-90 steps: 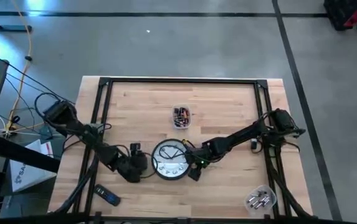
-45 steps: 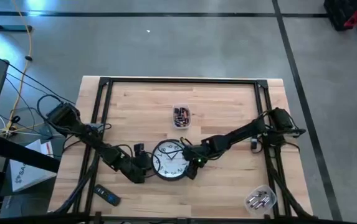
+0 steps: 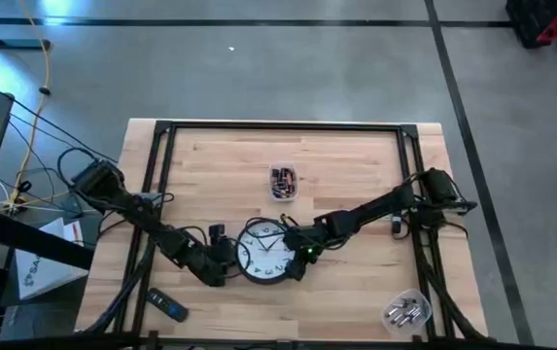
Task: Insert battery
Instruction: Insert the black battery into the black clock
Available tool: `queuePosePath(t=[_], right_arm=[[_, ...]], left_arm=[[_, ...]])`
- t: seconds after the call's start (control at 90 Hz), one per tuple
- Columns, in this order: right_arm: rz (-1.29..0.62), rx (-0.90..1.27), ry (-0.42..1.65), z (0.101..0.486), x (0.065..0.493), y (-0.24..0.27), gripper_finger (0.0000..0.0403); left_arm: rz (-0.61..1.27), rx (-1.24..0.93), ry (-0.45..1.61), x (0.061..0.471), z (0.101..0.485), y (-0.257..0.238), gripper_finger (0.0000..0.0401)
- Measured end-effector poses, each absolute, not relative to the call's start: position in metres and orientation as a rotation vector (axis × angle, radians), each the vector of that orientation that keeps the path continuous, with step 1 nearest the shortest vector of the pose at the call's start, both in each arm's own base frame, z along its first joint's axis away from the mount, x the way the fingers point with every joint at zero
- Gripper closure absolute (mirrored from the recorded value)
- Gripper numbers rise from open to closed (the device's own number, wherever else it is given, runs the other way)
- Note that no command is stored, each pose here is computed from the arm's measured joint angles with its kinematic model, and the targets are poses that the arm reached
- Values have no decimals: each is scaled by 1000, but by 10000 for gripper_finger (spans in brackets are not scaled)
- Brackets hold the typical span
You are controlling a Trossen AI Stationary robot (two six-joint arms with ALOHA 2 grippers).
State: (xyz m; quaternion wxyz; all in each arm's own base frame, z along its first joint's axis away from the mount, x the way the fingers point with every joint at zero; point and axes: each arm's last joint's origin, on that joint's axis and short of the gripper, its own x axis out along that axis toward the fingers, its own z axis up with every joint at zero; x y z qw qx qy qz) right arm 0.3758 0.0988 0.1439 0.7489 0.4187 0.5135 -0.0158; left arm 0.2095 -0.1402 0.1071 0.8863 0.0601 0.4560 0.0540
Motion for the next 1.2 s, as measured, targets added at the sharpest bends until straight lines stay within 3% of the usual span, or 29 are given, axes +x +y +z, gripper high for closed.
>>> queuePosePath(t=[0.589, 1.2], right_arm=[[-74, 1112, 997, 155, 382, 120, 109], [-393, 1244, 930, 133, 384, 109, 109]], left_arm=[[106, 212, 975, 199, 112, -141, 197], [122, 233, 953, 200, 113, -141, 197]])
